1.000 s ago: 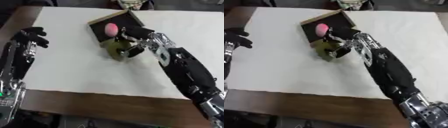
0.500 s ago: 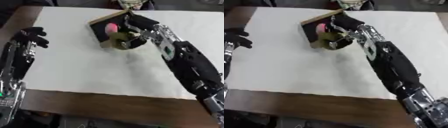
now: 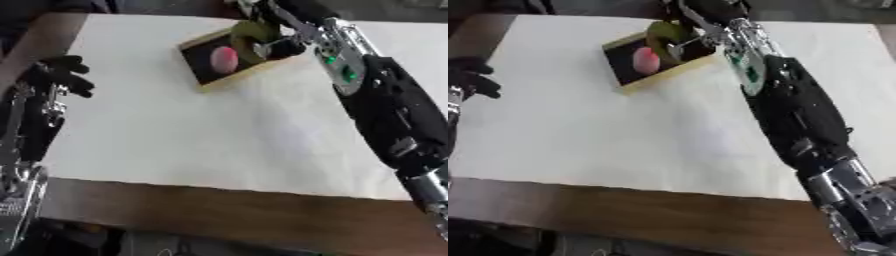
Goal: Pick up objects on the table and place them in the box.
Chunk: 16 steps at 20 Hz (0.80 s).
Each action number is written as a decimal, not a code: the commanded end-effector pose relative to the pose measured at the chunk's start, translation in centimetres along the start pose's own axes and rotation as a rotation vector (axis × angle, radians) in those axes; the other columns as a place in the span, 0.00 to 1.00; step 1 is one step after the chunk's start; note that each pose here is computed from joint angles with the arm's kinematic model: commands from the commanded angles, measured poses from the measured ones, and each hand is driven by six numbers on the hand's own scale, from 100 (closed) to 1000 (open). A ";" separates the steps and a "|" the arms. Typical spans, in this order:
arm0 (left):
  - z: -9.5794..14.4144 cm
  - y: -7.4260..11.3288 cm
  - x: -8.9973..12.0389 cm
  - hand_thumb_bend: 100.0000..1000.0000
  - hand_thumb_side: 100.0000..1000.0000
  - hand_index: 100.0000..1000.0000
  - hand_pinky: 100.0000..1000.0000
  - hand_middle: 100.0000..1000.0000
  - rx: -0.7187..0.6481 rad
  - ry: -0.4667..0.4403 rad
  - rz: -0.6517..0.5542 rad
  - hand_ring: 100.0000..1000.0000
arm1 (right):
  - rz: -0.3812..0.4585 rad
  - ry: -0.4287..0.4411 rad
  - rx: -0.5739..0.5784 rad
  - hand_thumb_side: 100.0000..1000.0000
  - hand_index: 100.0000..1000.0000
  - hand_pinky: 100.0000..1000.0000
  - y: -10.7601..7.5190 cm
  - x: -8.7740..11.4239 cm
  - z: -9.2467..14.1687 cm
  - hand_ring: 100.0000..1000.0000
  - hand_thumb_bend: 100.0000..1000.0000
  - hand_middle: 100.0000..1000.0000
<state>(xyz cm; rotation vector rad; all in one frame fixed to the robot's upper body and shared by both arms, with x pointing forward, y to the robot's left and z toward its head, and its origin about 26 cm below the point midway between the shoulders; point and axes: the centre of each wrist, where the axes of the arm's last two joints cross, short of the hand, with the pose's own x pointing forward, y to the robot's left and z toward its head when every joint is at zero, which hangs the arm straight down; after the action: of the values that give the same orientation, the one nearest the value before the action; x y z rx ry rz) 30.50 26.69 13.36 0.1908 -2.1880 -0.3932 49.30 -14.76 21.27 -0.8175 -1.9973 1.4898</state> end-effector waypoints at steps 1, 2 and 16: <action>-0.4 0.1 0.6 0.00 0.68 0.72 0.49 0.56 -0.012 -0.029 0.001 0.51 | 0.030 0.077 -0.076 0.00 0.29 0.61 -1.2 -0.9 -0.2 0.44 0.00 0.09; -0.5 0.0 0.6 0.00 0.68 0.72 0.49 0.56 -0.015 -0.031 0.004 0.51 | 0.032 0.105 -0.090 0.00 0.29 0.61 -0.9 -1.2 -0.1 0.44 0.00 0.09; -1.2 -0.8 1.1 0.00 0.68 0.72 0.49 0.56 -0.049 -0.061 0.035 0.51 | 0.101 0.267 -0.254 0.00 0.61 0.66 0.8 -2.9 0.8 0.57 0.00 0.41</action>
<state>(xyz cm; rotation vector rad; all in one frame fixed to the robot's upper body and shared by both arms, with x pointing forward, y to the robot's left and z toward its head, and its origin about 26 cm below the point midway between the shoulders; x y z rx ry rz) 30.83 25.59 13.78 0.1224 -2.2063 -0.4256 50.65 -17.41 18.51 -1.1352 -1.9453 1.1498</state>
